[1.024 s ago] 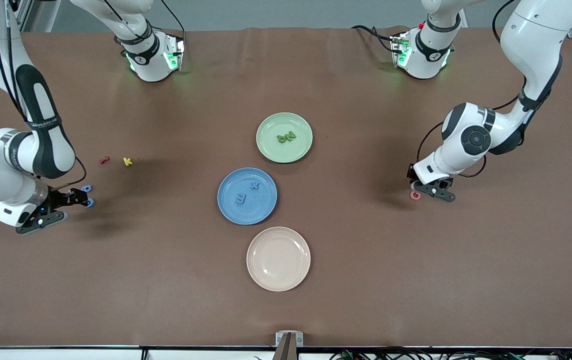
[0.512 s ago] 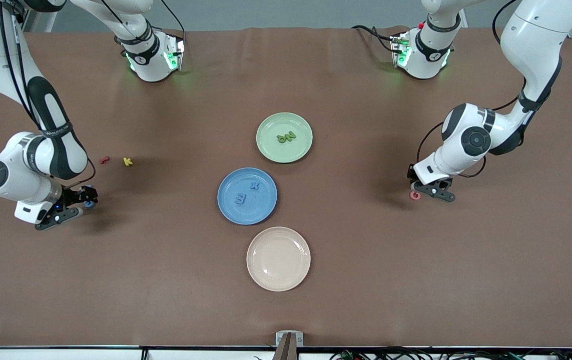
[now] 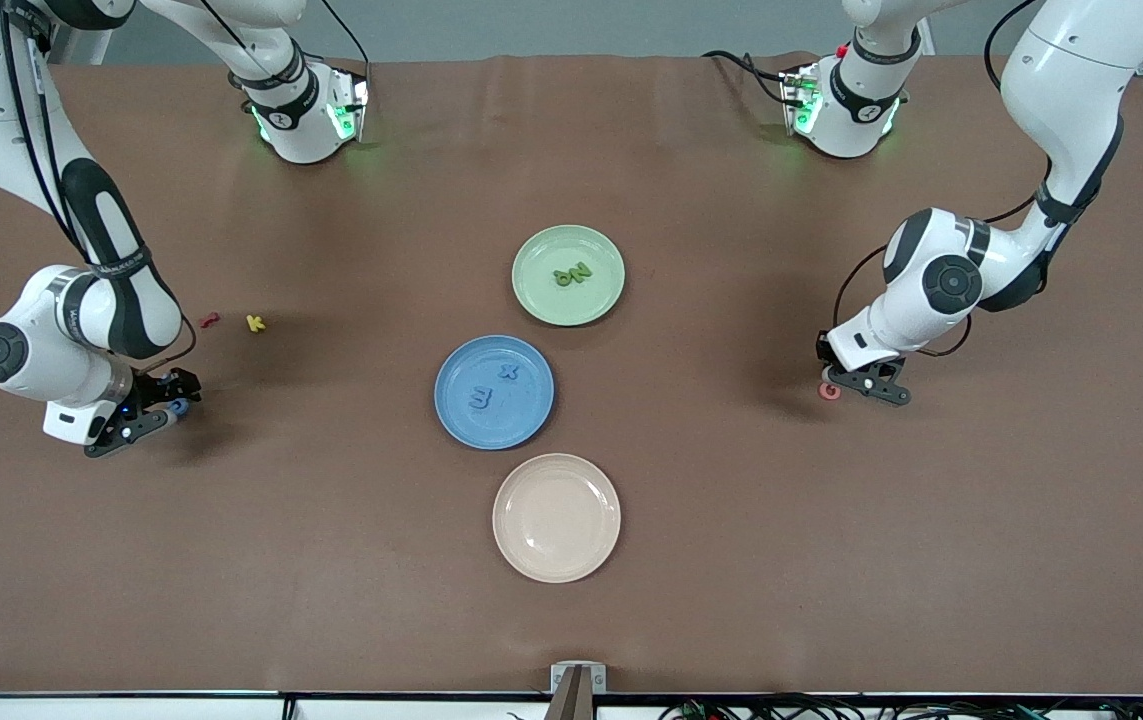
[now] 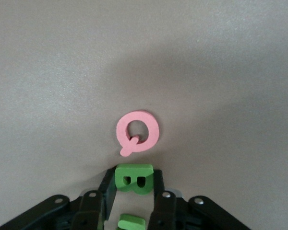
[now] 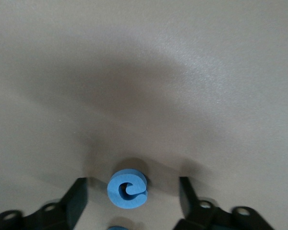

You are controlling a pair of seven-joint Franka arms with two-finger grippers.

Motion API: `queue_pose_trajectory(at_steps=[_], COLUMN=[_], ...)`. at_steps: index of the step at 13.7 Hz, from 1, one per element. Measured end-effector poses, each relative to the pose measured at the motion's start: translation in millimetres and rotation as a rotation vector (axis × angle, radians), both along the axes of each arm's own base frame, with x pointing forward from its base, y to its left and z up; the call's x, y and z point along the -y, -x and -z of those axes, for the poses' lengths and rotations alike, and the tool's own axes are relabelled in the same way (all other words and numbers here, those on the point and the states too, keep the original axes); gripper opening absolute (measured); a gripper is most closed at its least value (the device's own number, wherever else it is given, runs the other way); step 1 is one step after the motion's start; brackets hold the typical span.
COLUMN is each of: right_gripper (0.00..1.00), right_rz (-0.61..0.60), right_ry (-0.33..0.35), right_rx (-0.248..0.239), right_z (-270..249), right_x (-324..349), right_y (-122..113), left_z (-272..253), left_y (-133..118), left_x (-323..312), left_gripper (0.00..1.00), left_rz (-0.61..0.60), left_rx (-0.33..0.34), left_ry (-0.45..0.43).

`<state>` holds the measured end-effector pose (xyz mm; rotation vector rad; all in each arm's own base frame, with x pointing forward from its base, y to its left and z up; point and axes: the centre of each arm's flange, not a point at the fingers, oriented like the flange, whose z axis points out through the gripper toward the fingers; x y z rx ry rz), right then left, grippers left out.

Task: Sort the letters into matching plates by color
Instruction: 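Grasp the green B with the left gripper while the right gripper grasps the blue c, then place the B on the green plate while the right gripper places the c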

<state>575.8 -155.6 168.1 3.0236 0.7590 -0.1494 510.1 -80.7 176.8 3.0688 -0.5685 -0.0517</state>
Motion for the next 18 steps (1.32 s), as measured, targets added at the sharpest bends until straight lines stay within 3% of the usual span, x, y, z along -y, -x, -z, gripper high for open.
queue_pose_trajectory(at_steps=[1, 3, 5, 7, 12, 18], right_gripper=[0.79, 0.63, 0.41, 0.35, 0.35, 0.35], right_rz=[-0.002, -0.002, -0.003, -0.003, -0.003, -0.032], right_ry=[0.000, 0.001, 0.002, 0.001, 0.001, -0.011], right_rx=[0.000, 0.007, 0.010, 0.011, 0.011, 0.010], right_z=[0, -2, -4, -7, -7, -24], right_x=[0, 1, 1, 1, 1, -17], right_y=[0, -1, -2, -2, -2, -18], left_z=[0, -1, -5, -12, -36, -63], left_y=[0, -2, -6, -8, 4, 41], left_x=[0, -1, -6, -10, 60, 166], left_gripper=[0.35, 0.35, 0.35, 0.35, 0.35, 0.35], left_rz=[-0.001, -0.006, -0.029, -0.061, -0.169, -0.326], left_rx=[0.000, 0.005, 0.015, 0.028, 0.028, 0.023], left_ry=[0.000, 0.001, 0.000, -0.004, 0.010, 0.070])
